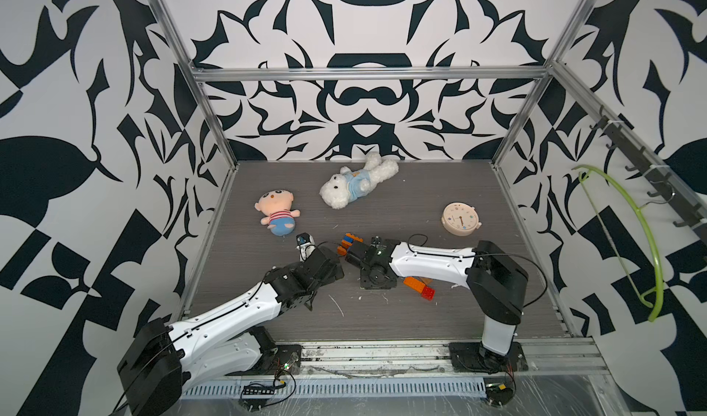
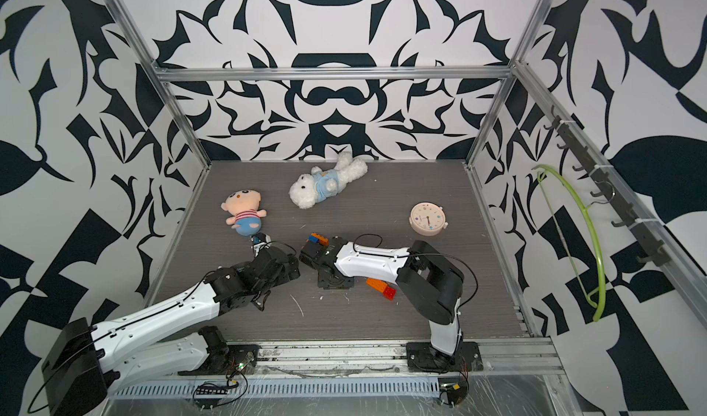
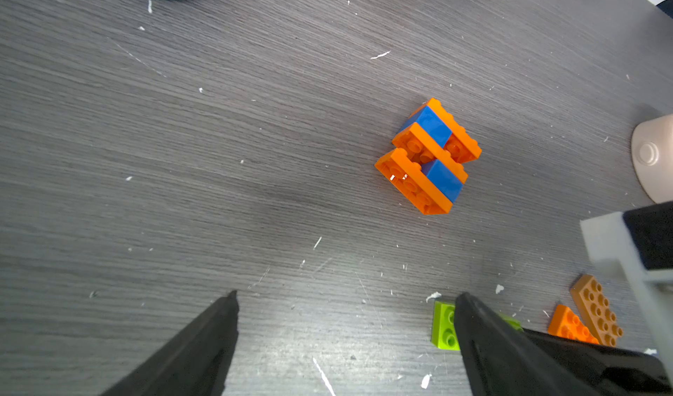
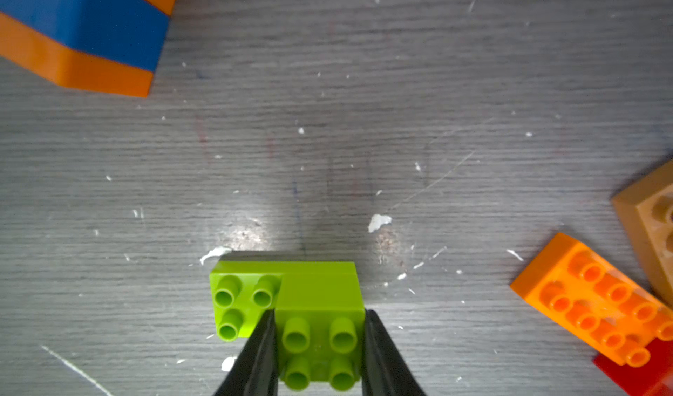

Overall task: Assemble the number 5 with lego
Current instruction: Assemble the lego brick with the lego brick, then move the lego brick at the center of the board.

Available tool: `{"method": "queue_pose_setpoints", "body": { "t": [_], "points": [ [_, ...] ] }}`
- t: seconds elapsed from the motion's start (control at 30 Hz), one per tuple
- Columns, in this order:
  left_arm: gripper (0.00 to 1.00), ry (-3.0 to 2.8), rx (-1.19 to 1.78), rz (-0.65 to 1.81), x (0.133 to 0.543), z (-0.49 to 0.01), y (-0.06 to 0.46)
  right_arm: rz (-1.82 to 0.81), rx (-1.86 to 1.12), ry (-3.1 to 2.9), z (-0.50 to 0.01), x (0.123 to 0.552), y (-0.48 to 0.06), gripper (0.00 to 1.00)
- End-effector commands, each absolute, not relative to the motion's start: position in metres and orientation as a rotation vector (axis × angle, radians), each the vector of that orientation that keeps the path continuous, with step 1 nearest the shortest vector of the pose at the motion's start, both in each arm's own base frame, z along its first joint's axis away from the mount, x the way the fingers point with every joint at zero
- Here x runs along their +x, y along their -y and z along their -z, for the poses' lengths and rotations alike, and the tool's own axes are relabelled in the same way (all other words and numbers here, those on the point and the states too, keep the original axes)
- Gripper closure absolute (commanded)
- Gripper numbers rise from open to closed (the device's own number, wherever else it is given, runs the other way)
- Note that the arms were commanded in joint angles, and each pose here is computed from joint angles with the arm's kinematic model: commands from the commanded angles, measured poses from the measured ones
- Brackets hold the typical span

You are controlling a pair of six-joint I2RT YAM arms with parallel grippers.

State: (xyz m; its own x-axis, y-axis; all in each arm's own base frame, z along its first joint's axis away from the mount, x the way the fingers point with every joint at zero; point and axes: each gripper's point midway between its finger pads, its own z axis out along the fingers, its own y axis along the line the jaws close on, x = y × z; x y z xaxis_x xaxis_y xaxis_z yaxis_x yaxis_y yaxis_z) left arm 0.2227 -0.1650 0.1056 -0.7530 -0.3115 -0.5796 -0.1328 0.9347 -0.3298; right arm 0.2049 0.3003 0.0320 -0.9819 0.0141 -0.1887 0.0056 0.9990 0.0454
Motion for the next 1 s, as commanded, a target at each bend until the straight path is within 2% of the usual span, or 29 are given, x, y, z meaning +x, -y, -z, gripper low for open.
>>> {"method": "queue_pose_setpoints", "body": {
  "t": [0.0,0.27,0.33,0.67,0.8,0.97],
  "points": [
    [0.01,-2.412,-0.321,0.335,0.223,-0.108,0.159,-0.002,-0.044,-2.977,-0.024,0.198,-0.294,0.6],
    [0.01,-2.413,-0.295,0.351,0.226,-0.116,0.166,-0.094,-0.023,-2.872,-0.064,0.212,-0.287,0.34],
    [0.01,-2.413,-0.294,0.372,0.227,-0.117,0.17,-0.09,-0.002,-2.84,-0.072,0.214,-0.278,0.31],
    [0.01,-2.465,-0.117,0.538,0.239,-0.127,0.227,-0.069,0.244,-2.804,-0.076,0.221,-0.2,0.3],
    [0.01,-2.495,-0.033,0.55,0.242,-0.124,0.256,-0.196,0.281,-2.832,-0.072,0.217,-0.198,0.3],
    [0.01,-2.516,-0.01,0.525,0.244,-0.118,0.272,-0.23,0.288,-2.884,-0.062,0.207,-0.2,0.3]
  ]
}}
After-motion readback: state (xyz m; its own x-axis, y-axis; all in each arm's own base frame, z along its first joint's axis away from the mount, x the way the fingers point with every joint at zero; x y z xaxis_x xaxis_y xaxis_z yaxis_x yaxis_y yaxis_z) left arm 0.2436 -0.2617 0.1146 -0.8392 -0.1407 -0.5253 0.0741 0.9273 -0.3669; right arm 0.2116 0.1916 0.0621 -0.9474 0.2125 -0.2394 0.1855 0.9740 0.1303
